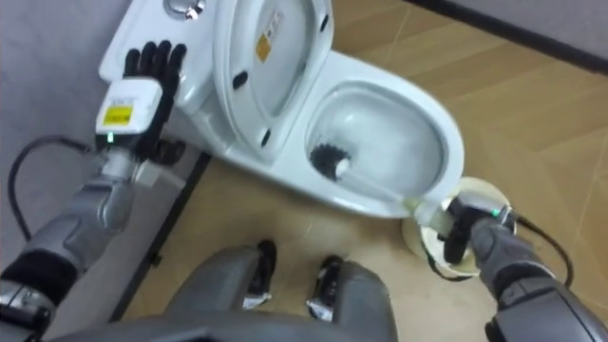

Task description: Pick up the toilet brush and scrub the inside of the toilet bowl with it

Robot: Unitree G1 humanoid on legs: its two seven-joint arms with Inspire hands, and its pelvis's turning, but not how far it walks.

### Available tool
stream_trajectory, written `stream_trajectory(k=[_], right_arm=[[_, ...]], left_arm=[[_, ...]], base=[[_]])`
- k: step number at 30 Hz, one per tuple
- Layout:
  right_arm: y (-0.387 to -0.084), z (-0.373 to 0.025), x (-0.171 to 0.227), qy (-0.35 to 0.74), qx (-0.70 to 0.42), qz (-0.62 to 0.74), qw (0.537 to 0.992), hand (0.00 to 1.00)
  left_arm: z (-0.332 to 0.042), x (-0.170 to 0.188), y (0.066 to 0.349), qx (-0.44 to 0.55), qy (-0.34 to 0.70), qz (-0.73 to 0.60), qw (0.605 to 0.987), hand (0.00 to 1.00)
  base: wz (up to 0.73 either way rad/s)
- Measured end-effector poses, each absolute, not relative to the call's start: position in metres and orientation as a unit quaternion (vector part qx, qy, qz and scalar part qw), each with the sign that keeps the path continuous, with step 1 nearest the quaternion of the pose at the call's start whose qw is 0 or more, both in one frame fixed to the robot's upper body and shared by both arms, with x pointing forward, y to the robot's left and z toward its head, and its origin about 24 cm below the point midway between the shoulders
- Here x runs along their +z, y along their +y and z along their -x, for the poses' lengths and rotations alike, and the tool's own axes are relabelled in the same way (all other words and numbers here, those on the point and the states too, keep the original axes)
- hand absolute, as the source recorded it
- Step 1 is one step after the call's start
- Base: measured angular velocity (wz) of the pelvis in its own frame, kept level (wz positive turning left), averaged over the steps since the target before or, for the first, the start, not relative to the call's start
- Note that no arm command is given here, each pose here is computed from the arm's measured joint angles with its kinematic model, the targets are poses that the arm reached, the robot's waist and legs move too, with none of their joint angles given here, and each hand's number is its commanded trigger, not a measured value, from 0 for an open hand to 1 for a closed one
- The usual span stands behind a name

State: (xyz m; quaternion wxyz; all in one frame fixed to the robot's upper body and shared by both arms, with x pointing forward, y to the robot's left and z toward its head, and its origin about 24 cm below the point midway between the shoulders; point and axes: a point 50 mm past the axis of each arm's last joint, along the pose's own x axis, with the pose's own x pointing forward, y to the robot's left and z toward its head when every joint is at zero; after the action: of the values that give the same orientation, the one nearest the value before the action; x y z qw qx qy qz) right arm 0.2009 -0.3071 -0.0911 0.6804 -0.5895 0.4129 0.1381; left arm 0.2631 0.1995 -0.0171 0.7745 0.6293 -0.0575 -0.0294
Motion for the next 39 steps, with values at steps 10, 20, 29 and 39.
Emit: stream_trajectory(k=[10, 20, 29, 39], right_arm=[[-0.334, -0.237, -0.051, 0.357, 0.093, 0.699, 0.613, 1.00], [-0.349, -0.274, -0.001, 0.254, 0.045, 0.810, 0.527, 1.00], [-0.337, -0.306, 0.028, 0.206, -0.009, 0.792, 0.575, 1.00], [-0.325, -0.302, 0.005, 0.292, -0.098, 0.569, 0.762, 1.00]], left_arm=[[-0.281, 0.009, 0.183, 0.011, -0.157, -0.615, 0.773, 0.00], [-0.292, 0.024, 0.172, 0.052, -0.201, -0.585, 0.784, 0.00], [-0.300, 0.039, 0.180, 0.081, -0.217, -0.568, 0.790, 0.00], [-0.302, 0.046, 0.193, 0.121, -0.209, -0.583, 0.776, 0.00]], base=[[0.01], [-0.01], [-0.01], [0.00]])
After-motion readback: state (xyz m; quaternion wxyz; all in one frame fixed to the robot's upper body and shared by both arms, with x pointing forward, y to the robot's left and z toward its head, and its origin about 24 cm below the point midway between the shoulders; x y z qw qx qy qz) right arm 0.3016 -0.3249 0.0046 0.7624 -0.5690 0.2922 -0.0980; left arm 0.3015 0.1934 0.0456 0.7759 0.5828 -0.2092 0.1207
